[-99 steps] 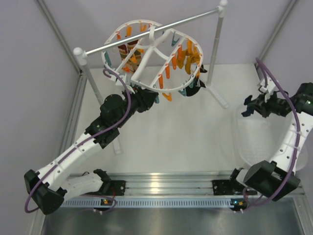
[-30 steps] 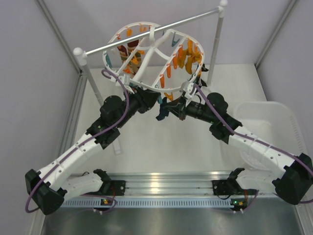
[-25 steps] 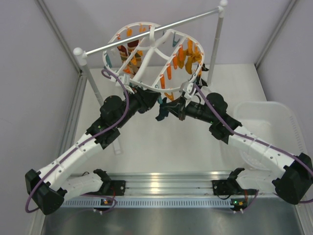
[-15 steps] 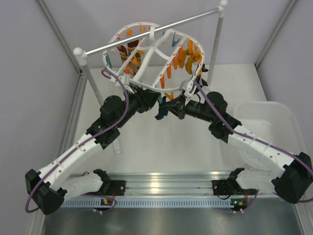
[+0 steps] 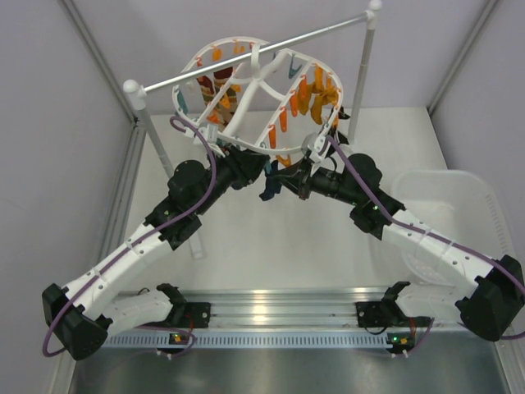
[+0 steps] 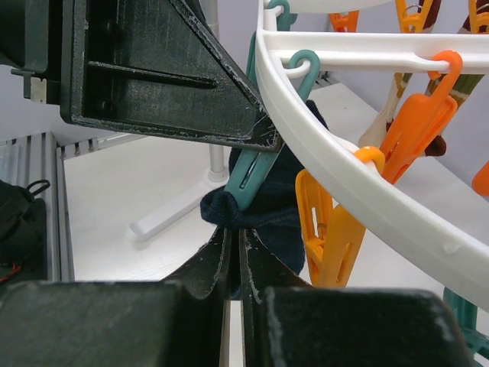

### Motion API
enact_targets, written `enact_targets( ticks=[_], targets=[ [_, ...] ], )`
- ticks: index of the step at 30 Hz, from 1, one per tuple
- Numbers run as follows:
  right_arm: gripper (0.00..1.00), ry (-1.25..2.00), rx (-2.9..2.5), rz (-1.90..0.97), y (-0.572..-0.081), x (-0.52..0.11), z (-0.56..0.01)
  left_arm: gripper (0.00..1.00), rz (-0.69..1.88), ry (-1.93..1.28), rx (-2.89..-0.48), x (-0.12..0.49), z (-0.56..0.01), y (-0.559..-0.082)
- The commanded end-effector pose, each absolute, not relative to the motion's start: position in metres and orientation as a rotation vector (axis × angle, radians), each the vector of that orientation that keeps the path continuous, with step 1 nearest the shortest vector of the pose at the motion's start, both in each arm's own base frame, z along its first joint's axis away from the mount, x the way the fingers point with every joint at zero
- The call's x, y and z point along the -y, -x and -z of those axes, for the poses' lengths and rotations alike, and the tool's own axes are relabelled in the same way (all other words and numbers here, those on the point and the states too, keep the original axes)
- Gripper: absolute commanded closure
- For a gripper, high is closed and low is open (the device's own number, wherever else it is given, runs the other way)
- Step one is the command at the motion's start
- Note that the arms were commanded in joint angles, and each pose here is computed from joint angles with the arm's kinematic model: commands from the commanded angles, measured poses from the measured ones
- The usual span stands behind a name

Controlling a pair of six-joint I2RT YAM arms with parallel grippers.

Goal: Clip the socks to the hanger
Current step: Clamp the sock onto the hanger.

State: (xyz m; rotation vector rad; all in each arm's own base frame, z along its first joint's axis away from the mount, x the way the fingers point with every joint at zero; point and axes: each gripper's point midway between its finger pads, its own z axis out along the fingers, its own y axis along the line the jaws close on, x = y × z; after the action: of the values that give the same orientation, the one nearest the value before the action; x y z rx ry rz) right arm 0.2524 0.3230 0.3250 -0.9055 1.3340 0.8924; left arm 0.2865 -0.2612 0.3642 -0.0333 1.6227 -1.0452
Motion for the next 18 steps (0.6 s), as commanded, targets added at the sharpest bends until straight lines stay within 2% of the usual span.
enact_targets(
  ticks=[1,5,10,14,18],
  targets=[
    [1.00,0.879,-1.209,-0.910,-0.246,-0.329,-0.371,0.62,1.009,0.084,-1.592,0.251,-0.370,-0.295],
    [1.00,0.876,-1.228,-0.905,-0.249,-0.330,-0.365,0.41,1.001,0.074,-1.566,0.246,-0.377,-0.292],
    [1.00,0.874,-1.251,-0.896,-0.252,-0.331,-0.360,0.28,1.027,0.025,-1.519,0.242,-0.389,-0.277],
    [1.00,0.872,-1.265,-0.879,-0.256,-0.330,-0.360,0.05,1.035,-0.027,-1.518,0.236,-0.390,-0.260],
    [1.00,0.877,-1.285,-0.851,-0.258,-0.327,-0.358,0.02,1.011,-0.079,-1.554,0.227,-0.377,-0.244]
  ],
)
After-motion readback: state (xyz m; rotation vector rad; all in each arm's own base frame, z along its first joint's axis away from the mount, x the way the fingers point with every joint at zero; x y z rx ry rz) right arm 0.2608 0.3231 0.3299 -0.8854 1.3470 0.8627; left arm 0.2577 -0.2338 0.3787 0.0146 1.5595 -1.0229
